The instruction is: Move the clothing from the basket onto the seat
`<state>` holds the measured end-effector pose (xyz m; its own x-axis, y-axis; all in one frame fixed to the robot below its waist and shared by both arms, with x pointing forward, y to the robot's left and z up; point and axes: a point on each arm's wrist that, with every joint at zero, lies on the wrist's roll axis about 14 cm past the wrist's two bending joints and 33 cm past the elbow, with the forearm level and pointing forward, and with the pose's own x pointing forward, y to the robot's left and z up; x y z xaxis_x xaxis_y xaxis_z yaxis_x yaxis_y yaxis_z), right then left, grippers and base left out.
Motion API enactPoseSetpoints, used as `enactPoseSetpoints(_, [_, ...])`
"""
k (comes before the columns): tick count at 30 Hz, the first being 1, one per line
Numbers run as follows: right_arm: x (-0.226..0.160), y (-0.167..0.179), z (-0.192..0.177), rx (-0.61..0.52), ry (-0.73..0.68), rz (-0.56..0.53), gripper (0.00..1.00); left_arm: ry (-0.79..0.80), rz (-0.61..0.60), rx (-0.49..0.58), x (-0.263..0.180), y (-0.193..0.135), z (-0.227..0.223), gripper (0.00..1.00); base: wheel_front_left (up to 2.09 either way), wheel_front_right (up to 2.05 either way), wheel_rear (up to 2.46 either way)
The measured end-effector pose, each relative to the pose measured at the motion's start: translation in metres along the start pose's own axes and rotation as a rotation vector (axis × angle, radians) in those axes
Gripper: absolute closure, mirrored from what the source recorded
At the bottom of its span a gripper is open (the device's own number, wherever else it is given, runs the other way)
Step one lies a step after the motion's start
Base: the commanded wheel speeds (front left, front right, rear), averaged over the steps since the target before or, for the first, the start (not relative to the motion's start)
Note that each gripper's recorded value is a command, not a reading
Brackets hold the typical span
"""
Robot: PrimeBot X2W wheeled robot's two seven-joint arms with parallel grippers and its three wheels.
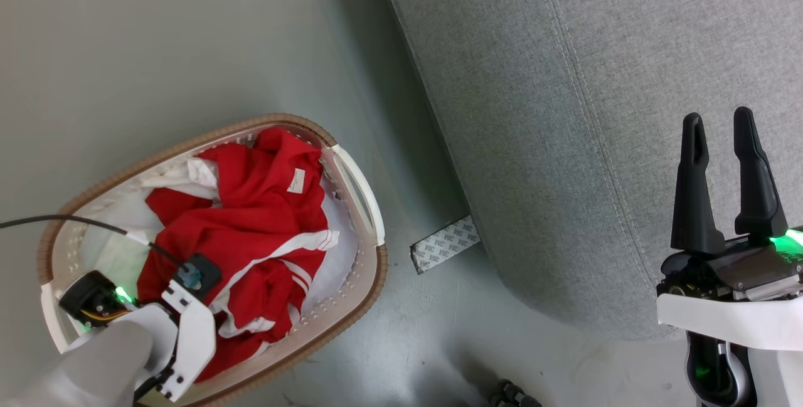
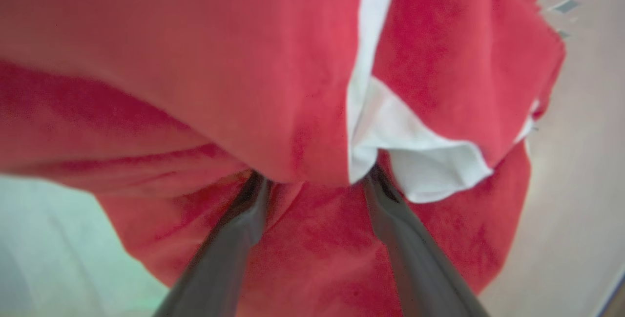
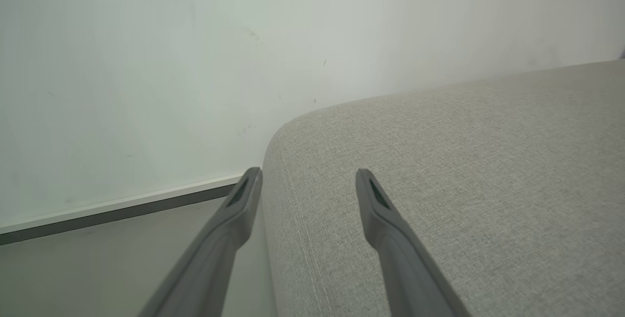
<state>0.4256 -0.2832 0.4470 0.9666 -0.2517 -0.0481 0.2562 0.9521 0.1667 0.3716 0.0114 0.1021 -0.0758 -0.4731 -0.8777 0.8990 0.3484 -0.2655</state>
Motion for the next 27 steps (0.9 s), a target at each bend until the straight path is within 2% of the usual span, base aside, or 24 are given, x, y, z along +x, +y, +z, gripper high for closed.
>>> enactPoseSetpoints(1, [0.000, 0.000, 0.000, 0.000, -0.001, 0.002, 0.00, 0.004, 0.003, 0.004, 0.000, 0.001, -0.001, 0.52, 0.00, 0.00, 0.00])
enactPoseSetpoints(2, [0.001, 0.001, 0.000, 0.001, -0.001, 0.002, 0.00, 0.007, 0.005, 0.006, 0.000, 0.002, -0.001, 0.66, 0.00, 0.00, 0.00])
enactPoseSetpoints(3, [0.001, 0.001, 0.000, 0.001, -0.002, 0.003, 0.00, 0.008, 0.007, 0.007, -0.001, 0.003, -0.001, 0.86, 0.00, 0.00, 0.00])
enactPoseSetpoints(4, [0.001, 0.001, 0.001, 0.001, -0.005, 0.005, 0.00, 0.010, 0.009, 0.008, -0.001, 0.003, -0.001, 1.00, 0.00, 0.00, 0.00])
enactPoseSetpoints(16, [0.000, 0.000, 0.012, 0.005, -0.030, 0.002, 0.00, -0.035, 0.025, 0.059, -0.010, 0.004, 0.011, 1.00, 0.00, 0.00, 0.00])
enactPoseSetpoints(27, [-0.012, 0.000, 0.052, 0.001, -0.129, 0.012, 0.00, -0.205, 0.075, 0.051, -0.050, -0.015, 0.063, 1.00, 0.00, 0.00, 0.00])
